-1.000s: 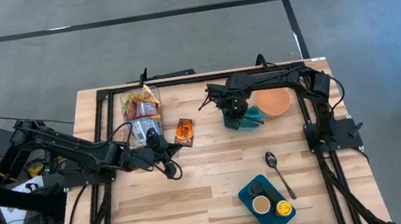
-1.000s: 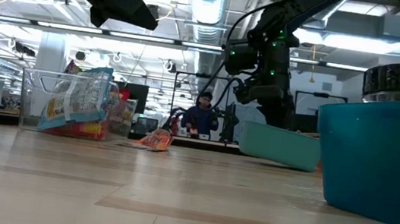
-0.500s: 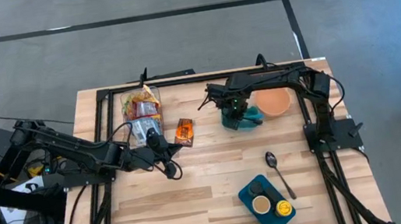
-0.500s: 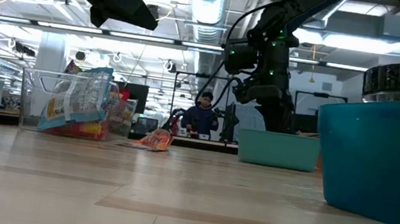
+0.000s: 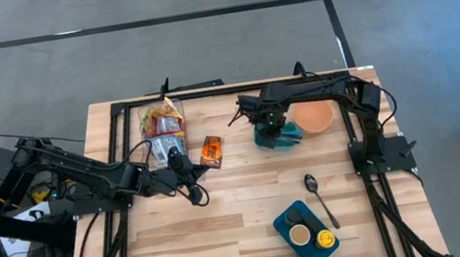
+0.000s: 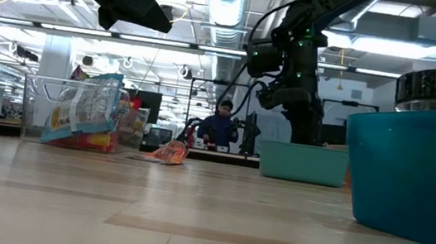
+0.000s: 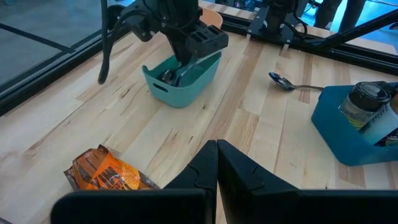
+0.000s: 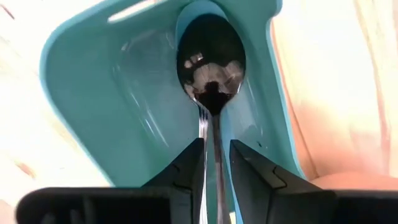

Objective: Pick & Place Food Item
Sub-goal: Put the black spoon into the green bin

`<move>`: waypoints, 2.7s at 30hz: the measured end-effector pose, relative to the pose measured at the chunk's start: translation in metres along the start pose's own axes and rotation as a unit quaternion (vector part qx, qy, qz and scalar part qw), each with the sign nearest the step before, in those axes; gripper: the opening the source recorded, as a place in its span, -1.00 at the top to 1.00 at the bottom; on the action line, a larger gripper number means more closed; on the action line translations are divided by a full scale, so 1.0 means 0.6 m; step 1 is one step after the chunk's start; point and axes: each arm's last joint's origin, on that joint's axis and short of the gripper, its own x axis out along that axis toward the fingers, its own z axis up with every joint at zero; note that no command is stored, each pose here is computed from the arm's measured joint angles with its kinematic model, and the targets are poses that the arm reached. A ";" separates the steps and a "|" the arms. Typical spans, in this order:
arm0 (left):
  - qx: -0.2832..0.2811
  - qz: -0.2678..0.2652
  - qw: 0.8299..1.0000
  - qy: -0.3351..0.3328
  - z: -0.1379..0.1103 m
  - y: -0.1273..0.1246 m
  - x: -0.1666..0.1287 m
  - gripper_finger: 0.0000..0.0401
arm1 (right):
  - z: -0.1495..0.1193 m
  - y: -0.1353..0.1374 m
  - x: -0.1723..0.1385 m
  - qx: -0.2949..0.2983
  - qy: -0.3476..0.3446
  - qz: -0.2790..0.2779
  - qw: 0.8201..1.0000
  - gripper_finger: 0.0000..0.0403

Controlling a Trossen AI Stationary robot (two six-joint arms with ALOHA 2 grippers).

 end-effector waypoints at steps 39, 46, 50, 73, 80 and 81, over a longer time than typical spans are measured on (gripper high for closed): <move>-0.014 -0.019 1.000 -0.012 -0.026 0.005 0.007 1.00 | -0.055 0.100 -0.151 -0.077 -0.128 -0.008 0.989 0.92; -0.014 -0.022 1.000 -0.010 -0.026 0.004 0.007 1.00 | -0.107 0.115 -0.173 -0.062 -0.152 0.008 0.986 0.97; -0.014 -0.022 1.000 -0.010 -0.026 0.004 0.007 1.00 | -0.144 0.125 -0.171 -0.053 -0.157 0.009 0.986 0.96; -0.020 -0.025 0.999 -0.017 -0.023 0.003 0.007 1.00 | -0.354 0.171 -0.093 0.147 -0.126 0.040 0.980 0.98; -0.019 -0.025 0.999 -0.017 -0.023 0.003 0.007 1.00 | -0.401 0.189 -0.040 0.193 -0.095 0.005 0.977 0.99; -0.019 -0.025 0.999 -0.017 -0.023 0.003 0.007 1.00 | -0.407 0.191 -0.035 0.197 -0.093 0.003 0.976 0.99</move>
